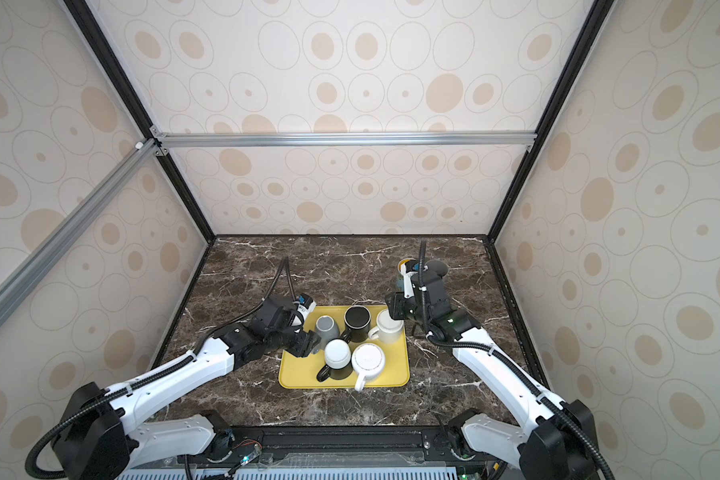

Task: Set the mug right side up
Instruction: 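Lower the left gripper over the upside-down grey mug's base on the tray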

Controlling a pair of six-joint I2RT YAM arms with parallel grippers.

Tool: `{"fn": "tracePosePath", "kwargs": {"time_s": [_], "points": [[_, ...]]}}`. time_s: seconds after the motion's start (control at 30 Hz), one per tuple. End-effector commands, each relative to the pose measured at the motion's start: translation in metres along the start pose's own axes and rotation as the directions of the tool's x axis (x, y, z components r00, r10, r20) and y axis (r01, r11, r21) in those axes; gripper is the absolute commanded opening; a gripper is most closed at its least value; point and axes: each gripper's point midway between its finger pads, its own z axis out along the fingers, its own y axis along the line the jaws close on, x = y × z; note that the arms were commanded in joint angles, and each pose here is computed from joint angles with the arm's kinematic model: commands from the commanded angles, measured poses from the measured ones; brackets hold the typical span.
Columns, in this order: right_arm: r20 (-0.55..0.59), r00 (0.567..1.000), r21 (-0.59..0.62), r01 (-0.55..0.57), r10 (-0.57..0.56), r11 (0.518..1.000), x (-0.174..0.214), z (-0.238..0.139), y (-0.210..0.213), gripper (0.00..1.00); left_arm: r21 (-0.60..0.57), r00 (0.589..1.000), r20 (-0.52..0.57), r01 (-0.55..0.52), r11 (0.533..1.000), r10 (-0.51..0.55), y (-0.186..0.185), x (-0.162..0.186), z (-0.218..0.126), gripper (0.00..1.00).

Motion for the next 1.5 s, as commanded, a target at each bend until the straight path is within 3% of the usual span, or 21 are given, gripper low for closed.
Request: {"fn": "tracePosePath", "kwargs": {"time_s": [0.0,0.23,0.47,1.47], "points": [[-0.004,1.000,-0.004,-0.005,0.005,1.000,0.000,0.000,0.003,0.42,-0.005,0.998,-0.045,-0.052,0.999,0.052,-0.006,-0.001,0.003,0.64],[0.023,1.000,-0.001,-0.002,0.002,1.000,-0.003,-0.003,0.001,0.42,-0.082,0.997,-0.070,-0.043,0.996,0.037,0.007,0.002,0.008,0.55],[0.010,1.000,-0.012,0.000,0.000,1.000,-0.001,0.002,0.003,0.42,-0.076,0.993,-0.112,-0.045,0.996,0.037,0.006,0.007,0.020,0.46],[0.032,0.999,-0.010,0.033,-0.032,0.999,0.001,-0.002,0.001,0.41,-0.109,0.984,-0.177,-0.040,0.993,0.020,0.010,0.007,0.044,0.42]]}}
